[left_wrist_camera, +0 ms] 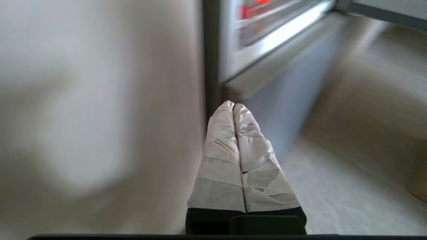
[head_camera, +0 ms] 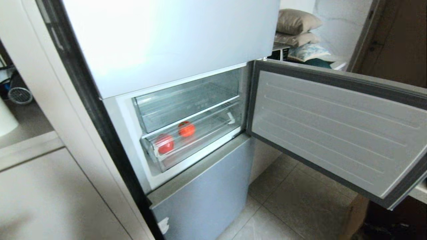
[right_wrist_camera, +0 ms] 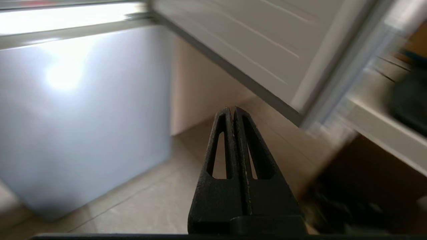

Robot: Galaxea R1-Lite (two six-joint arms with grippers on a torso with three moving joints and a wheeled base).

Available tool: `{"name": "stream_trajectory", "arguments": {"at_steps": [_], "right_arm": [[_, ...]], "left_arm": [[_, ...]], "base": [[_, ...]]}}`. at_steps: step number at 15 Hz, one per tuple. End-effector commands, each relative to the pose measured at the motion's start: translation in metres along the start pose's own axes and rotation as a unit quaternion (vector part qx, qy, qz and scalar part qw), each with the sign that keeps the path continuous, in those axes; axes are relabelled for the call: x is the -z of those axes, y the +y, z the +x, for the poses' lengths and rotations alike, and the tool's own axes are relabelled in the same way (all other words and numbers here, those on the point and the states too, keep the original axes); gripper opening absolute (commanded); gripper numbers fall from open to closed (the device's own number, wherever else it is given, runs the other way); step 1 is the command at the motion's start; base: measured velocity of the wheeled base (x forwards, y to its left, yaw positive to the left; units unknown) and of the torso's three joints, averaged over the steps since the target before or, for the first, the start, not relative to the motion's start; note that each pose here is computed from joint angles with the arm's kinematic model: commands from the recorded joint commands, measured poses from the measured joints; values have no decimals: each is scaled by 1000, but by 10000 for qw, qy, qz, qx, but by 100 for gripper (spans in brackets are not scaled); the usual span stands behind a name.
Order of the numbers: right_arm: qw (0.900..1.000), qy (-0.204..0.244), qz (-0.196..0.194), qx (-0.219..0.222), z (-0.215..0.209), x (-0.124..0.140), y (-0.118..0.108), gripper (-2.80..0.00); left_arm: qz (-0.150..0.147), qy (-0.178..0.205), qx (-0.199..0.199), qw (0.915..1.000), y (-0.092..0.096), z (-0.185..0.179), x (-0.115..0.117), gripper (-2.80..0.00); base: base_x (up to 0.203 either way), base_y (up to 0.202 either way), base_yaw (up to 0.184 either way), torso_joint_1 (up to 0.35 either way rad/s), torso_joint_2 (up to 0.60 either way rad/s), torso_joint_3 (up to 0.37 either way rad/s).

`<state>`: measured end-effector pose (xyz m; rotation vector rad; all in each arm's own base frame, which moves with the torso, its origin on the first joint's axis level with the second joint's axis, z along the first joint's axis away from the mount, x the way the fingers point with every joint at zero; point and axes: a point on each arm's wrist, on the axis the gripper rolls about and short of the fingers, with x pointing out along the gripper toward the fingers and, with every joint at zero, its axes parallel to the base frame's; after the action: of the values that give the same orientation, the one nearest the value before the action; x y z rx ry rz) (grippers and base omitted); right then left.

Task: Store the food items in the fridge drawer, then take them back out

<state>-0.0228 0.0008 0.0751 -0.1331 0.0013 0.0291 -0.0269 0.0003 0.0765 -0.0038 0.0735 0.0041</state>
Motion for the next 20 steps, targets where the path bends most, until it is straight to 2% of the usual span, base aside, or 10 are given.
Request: {"name": "stream_trajectory", "arguments": {"at_steps": [1, 3, 4, 5, 7, 9, 11, 13, 17, 20], "right_arm": [[10000, 21, 0, 6, 2, -3, 0, -280], [9983, -309, 413, 263, 10, -33, -6, -280], [9939, -431, 855, 556, 16, -54, -9, -280], [9822, -626, 1480, 969, 23, -80, -14, -280], [9348, -997, 2736, 2036, 42, -121, -27, -280], [8803, -1274, 3299, 3163, 57, -135, -45, -280], [8425, -1424, 3642, 3704, 68, -137, -68, -280], [8161, -1256, 4074, 3902, 80, -130, -103, -280], [7865, -1000, 4805, 3748, 114, -108, -171, -280], [7833, -1017, 5236, 3192, 141, -104, -212, -280]], "left_arm": [[-2, 1, -3, 10000, 0, 0, 0, -280], [-2, 1, -3, 10000, 0, 0, 0, -280], [-2, 1, -3, 10000, 0, 0, 0, -280], [-2, 1, -3, 10000, 0, 0, 0, -280], [-2, 1, -3, 10000, 0, 0, 0, -280], [-2, 1, -3, 10000, 0, 0, 0, -280], [-2, 1, -3, 10000, 0, 0, 0, -280], [-2, 1, -3, 10000, 0, 0, 0, -280], [-2, 1, -3, 10000, 0, 0, 0, -280], [-2, 1, -3, 10000, 0, 0, 0, -280]], "base": [[0, 6, -132, -4, 1, 2], [0, 2, -45, 4, -1, -1], [0, 0, 0, 0, 0, 0], [0, 0, 0, 0, 0, 0], [0, 0, 0, 0, 0, 0], [0, 0, 0, 0, 0, 0], [0, 0, 0, 0, 0, 0], [0, 0, 0, 0, 0, 0], [0, 0, 0, 0, 0, 0], [0, 0, 0, 0, 0, 0]]}}
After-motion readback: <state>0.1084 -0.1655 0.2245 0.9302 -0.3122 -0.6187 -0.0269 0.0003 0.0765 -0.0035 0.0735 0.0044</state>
